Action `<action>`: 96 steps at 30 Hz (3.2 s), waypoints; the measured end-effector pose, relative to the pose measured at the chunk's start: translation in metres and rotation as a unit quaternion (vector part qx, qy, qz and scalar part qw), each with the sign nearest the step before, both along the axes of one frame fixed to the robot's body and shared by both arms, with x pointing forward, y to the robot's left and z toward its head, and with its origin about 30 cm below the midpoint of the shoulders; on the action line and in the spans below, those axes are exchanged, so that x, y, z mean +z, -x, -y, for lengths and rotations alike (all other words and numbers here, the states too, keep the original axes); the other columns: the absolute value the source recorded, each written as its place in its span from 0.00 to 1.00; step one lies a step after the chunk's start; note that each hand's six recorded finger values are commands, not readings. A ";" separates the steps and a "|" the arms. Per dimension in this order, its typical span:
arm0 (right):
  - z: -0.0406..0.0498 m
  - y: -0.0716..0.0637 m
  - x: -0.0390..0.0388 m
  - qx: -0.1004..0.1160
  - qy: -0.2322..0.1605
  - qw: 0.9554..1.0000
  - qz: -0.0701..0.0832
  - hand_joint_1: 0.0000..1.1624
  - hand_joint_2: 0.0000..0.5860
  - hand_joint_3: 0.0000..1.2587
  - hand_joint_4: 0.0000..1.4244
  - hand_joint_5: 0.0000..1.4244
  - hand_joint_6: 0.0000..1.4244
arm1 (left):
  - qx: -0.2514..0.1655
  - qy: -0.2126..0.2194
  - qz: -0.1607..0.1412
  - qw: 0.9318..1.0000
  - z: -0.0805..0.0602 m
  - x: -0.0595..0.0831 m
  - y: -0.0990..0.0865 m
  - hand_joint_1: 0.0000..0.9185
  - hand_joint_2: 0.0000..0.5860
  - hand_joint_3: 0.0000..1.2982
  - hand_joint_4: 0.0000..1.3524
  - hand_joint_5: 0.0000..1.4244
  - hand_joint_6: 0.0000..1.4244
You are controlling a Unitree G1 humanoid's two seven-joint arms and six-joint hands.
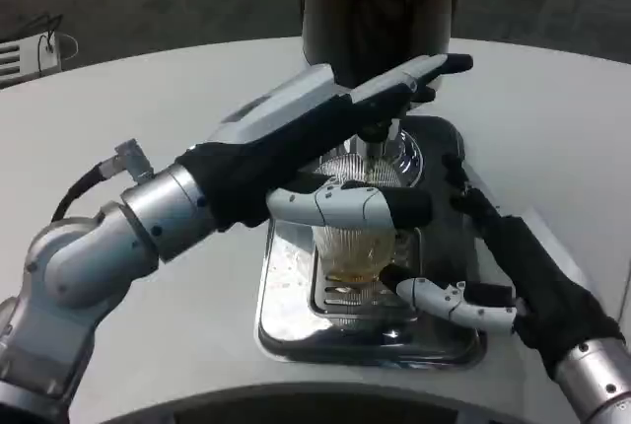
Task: Grasp the cup under the faucet to collect the drink, then remove the cup.
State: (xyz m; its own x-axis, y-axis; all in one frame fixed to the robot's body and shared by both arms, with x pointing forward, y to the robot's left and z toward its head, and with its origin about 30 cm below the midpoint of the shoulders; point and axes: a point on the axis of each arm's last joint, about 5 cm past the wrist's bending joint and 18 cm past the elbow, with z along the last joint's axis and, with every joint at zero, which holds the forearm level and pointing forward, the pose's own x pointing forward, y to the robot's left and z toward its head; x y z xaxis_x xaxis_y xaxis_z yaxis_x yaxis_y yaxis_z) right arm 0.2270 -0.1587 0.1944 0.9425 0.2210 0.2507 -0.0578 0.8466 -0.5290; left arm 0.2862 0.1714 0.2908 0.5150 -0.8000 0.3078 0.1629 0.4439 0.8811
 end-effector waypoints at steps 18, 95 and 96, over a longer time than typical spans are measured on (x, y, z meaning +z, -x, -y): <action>-0.0113 -0.013 0.0019 0.020 -0.006 1.000 0.000 0.66 0.40 0.00 0.00 0.03 0.03 | 0.007 -0.012 0.003 1.000 -0.002 0.006 0.006 0.00 0.00 0.05 0.00 0.07 0.11; -0.0324 -0.035 -0.0012 0.064 -0.044 0.997 0.011 0.65 0.39 0.00 0.00 0.05 0.07 | 0.274 0.024 -0.075 0.959 -0.045 -0.078 0.137 0.00 0.06 0.00 0.00 0.00 0.00; -0.0324 -0.036 -0.0013 0.064 -0.044 0.997 0.011 0.65 0.39 0.00 0.00 0.05 0.07 | 0.274 0.025 -0.079 0.958 -0.044 -0.079 0.138 0.00 0.06 0.00 0.00 0.00 0.00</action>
State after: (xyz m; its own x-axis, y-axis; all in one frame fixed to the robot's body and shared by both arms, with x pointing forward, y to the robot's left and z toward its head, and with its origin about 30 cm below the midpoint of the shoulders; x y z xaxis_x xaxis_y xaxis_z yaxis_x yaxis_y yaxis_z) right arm 0.2625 -0.1263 0.1932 0.9021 0.3158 0.2940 -0.1582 0.8760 -0.4555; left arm 0.1479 0.2150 0.2117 0.8963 -0.3834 0.2228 0.0228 0.5416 0.8403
